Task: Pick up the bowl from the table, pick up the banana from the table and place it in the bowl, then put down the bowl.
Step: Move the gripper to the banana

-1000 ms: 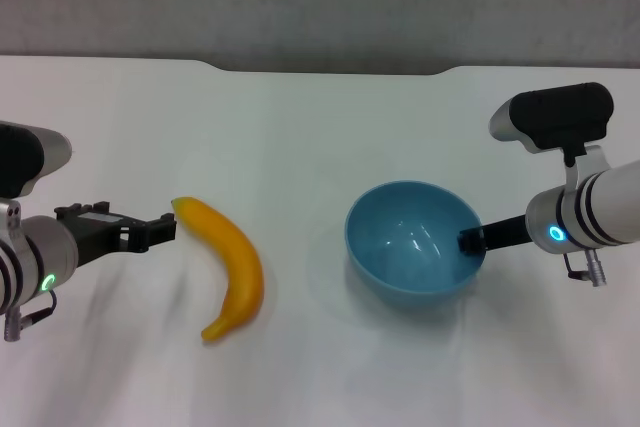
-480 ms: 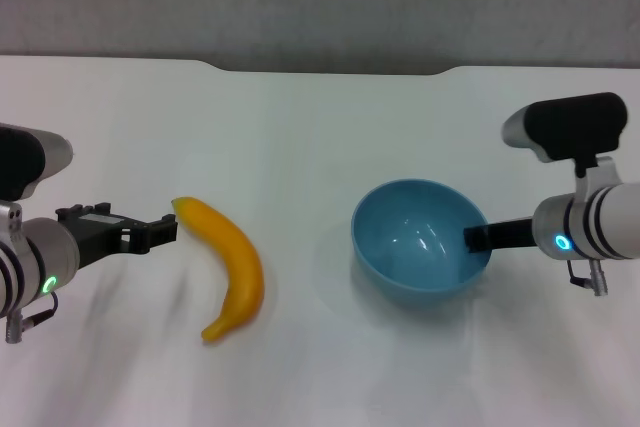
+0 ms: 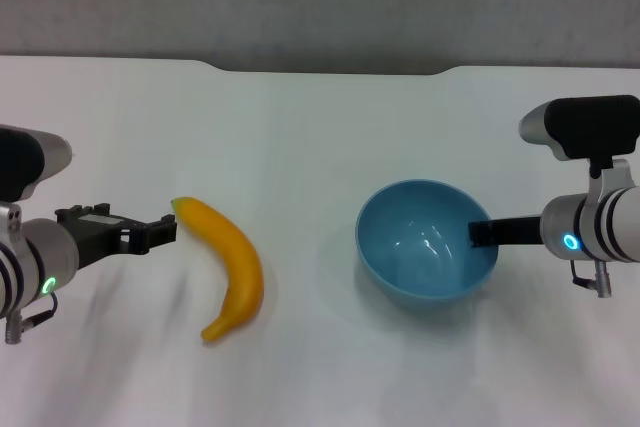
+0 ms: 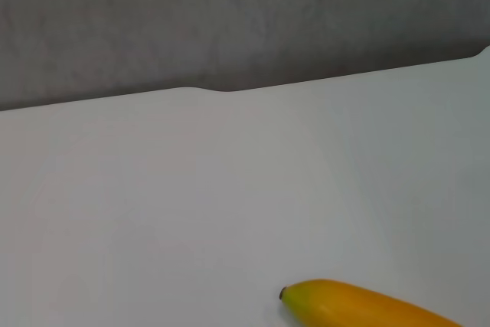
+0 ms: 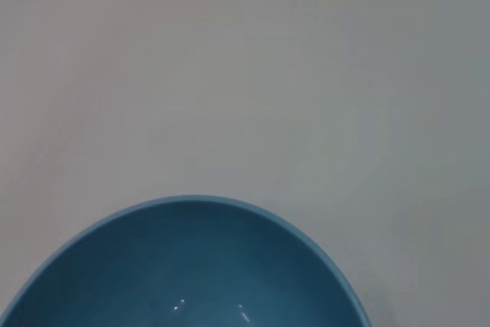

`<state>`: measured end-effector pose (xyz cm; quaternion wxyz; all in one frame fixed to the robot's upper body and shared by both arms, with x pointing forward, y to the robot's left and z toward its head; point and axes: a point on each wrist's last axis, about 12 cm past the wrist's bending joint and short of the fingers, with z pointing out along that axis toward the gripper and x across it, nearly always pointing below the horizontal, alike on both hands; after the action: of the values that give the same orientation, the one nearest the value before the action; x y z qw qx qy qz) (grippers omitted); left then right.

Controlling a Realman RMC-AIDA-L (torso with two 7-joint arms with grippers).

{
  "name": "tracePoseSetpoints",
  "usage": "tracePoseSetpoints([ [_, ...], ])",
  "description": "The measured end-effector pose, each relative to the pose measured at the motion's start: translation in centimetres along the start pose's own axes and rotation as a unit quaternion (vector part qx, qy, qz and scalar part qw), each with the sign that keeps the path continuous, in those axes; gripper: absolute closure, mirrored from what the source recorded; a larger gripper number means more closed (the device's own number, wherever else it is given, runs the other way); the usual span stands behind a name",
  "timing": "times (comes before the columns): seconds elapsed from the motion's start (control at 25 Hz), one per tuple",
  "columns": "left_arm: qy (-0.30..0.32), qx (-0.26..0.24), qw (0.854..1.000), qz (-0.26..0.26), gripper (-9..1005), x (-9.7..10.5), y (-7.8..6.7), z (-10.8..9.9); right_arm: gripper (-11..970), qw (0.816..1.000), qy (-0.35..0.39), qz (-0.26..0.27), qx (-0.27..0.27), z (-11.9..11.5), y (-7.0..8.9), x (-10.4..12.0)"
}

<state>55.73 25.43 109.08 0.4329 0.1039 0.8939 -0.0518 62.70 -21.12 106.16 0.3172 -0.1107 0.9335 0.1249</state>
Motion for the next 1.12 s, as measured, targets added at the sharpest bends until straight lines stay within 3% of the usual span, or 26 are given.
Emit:
tracePoseSetpoints([
  [0.44,-0.004,0.004,1.000,-0.014,90,0.2,-0.4,0.1,925,0.999,-0.032,-0.011,-0.017,-0.7,1.2,-1.6],
  [0.64,0.004,0.017,1.000,-0.024,90,0.6,-1.3,0.4,925,0.998,-0.055,-0.013,-0.025,-1.6,1.5,-2.0],
  [1.12,0.007,0.087,0.994,-0.073,89,-0.2,-4.7,1.5,926,0.998,-0.067,-0.009,-0.007,-2.6,0.0,-1.2],
])
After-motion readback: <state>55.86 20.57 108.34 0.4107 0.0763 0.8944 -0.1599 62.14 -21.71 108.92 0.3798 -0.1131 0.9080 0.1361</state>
